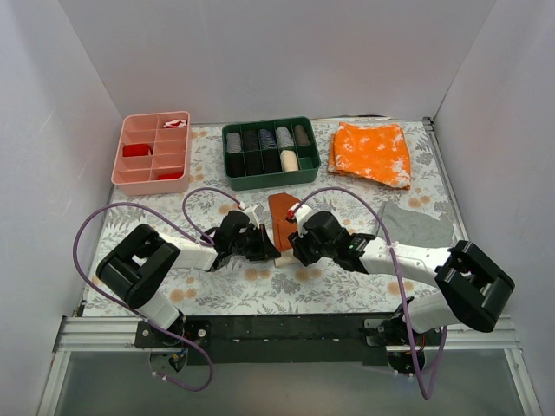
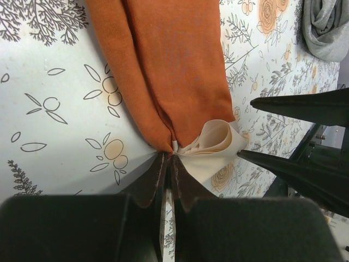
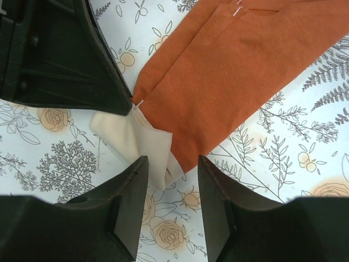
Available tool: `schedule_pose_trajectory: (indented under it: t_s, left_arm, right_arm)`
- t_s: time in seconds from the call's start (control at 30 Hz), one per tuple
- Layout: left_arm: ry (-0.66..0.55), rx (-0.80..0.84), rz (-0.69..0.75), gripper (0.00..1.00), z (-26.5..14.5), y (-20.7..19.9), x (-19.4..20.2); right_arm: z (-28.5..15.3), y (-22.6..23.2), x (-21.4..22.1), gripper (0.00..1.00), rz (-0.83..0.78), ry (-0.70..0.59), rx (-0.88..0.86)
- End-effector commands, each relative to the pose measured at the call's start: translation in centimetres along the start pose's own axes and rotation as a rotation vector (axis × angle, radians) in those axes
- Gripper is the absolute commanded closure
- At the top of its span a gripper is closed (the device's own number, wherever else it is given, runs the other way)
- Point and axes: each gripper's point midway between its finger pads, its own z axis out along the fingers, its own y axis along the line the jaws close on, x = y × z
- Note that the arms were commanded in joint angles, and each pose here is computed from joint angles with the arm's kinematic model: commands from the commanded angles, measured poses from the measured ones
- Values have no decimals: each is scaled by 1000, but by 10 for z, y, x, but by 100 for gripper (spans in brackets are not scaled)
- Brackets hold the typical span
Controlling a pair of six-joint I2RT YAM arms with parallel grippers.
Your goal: Roll the underwear
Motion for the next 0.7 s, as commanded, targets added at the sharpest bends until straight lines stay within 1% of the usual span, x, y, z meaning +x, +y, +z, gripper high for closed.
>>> schedule_pose_trajectory:
  t_s: [0.0, 0.23, 0.37, 0.53, 0.63, 0.67]
  left_arm:
    - [75, -96, 5, 100, -5, 23, 22]
    - [74, -91, 7, 100, -6, 21, 20]
    - [69, -85, 10, 100, -7, 19, 19]
    - [70, -79, 15, 100, -9, 17, 19]
    - [73, -76, 16, 100, -9, 16, 19]
    - [74, -75, 19, 100, -9, 16, 19]
  right_arm:
    - [1, 14, -30, 51, 59, -81, -110]
    - [2, 16, -21, 51, 108, -67, -161]
    - [6, 13, -12, 51, 139, -30, -162]
    - [10, 9, -8, 52, 157, -21, -156]
    - [11, 9, -10, 59, 163, -25, -165]
    - [11, 10, -10, 66, 162, -25, -171]
